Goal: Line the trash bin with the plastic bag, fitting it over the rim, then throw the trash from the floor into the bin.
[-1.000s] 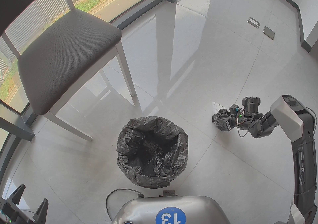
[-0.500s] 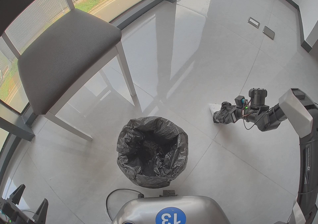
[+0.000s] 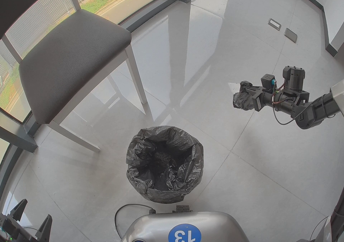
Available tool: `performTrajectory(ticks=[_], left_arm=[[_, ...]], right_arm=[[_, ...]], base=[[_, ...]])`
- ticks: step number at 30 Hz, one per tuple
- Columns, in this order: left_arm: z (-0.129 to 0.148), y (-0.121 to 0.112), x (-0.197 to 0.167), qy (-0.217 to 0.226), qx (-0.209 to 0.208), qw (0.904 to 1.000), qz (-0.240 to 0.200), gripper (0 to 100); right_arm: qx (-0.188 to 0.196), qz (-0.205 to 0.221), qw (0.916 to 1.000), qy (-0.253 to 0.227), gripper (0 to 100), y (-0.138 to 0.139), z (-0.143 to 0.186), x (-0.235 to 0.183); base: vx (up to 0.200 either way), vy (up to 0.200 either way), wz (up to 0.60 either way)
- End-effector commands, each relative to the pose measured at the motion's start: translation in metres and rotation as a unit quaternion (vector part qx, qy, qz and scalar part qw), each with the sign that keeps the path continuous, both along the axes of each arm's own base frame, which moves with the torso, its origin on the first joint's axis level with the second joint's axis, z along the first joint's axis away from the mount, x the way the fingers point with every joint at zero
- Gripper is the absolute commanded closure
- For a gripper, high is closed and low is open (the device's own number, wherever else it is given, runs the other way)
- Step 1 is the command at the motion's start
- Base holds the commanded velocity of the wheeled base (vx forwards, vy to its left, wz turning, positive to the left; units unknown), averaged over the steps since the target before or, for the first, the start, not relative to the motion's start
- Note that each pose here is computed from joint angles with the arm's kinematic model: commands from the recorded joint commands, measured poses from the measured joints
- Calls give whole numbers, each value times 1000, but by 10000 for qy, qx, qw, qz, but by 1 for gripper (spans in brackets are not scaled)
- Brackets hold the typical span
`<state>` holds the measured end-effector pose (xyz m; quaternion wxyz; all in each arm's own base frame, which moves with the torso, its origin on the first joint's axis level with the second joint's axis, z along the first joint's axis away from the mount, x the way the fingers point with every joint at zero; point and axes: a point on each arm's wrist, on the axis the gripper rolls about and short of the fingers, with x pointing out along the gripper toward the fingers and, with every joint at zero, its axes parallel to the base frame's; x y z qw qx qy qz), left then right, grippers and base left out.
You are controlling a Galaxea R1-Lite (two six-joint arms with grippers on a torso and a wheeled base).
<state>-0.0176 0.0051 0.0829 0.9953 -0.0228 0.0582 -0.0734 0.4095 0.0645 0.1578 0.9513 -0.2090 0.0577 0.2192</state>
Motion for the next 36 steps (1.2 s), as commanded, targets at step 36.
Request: performTrajectory(ticks=[36], left_arm=[[0, 0, 0, 10, 1, 10000, 2, 0]], right_arm=[[15, 2995, 9539, 199, 100, 158, 23, -181]], base=[[0, 0, 0]])
